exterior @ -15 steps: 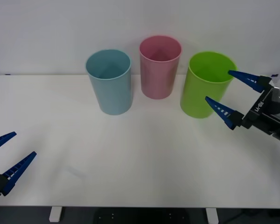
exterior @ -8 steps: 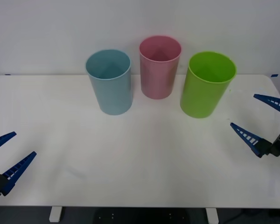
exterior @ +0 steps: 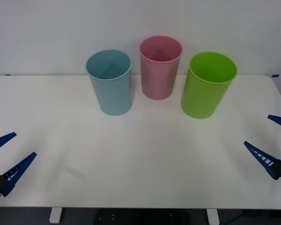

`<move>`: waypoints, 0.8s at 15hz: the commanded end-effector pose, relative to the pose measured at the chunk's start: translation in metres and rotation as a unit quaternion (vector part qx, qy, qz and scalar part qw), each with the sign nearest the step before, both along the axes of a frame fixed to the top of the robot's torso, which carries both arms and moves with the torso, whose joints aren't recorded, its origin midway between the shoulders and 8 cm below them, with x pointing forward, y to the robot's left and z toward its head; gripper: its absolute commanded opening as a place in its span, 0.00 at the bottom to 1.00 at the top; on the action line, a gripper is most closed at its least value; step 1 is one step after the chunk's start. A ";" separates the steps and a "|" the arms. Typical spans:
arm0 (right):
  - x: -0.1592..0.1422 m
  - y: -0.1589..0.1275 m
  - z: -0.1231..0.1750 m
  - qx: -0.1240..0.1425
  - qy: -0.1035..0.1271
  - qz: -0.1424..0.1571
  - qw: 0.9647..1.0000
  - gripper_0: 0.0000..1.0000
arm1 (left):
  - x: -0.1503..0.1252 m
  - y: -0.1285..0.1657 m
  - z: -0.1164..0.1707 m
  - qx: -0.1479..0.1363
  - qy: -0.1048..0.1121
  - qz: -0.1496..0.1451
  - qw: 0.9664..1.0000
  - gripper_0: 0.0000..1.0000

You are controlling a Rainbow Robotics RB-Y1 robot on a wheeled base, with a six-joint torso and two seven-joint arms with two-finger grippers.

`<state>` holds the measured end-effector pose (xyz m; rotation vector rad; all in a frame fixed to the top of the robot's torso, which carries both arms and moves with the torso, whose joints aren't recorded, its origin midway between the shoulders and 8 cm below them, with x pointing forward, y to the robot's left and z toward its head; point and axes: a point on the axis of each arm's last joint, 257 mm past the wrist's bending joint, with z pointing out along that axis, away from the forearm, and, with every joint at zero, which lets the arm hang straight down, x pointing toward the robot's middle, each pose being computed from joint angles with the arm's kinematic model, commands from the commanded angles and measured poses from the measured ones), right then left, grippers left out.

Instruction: Grasp the object on the table and drop it into the matching bin: aluminum can to the light blue bin, PET bottle to the pink bin.

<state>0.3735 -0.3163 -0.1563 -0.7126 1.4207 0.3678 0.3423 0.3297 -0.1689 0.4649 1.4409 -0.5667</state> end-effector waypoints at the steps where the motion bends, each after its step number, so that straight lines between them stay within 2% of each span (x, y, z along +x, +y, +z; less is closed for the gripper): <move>1: -0.017 -0.008 -0.008 0.019 0.019 -0.006 1.000 1.00 | 0.000 0.000 0.000 0.000 0.000 0.000 1.000 1.00; 5: -0.030 -0.016 -0.015 0.026 0.032 -0.014 0.999 1.00 | 0.000 0.000 0.000 0.000 0.000 0.000 1.000 1.00; 12: -0.033 -0.017 -0.020 0.030 0.040 -0.018 0.999 1.00 | 0.000 0.000 0.000 0.000 0.000 0.000 1.000 1.00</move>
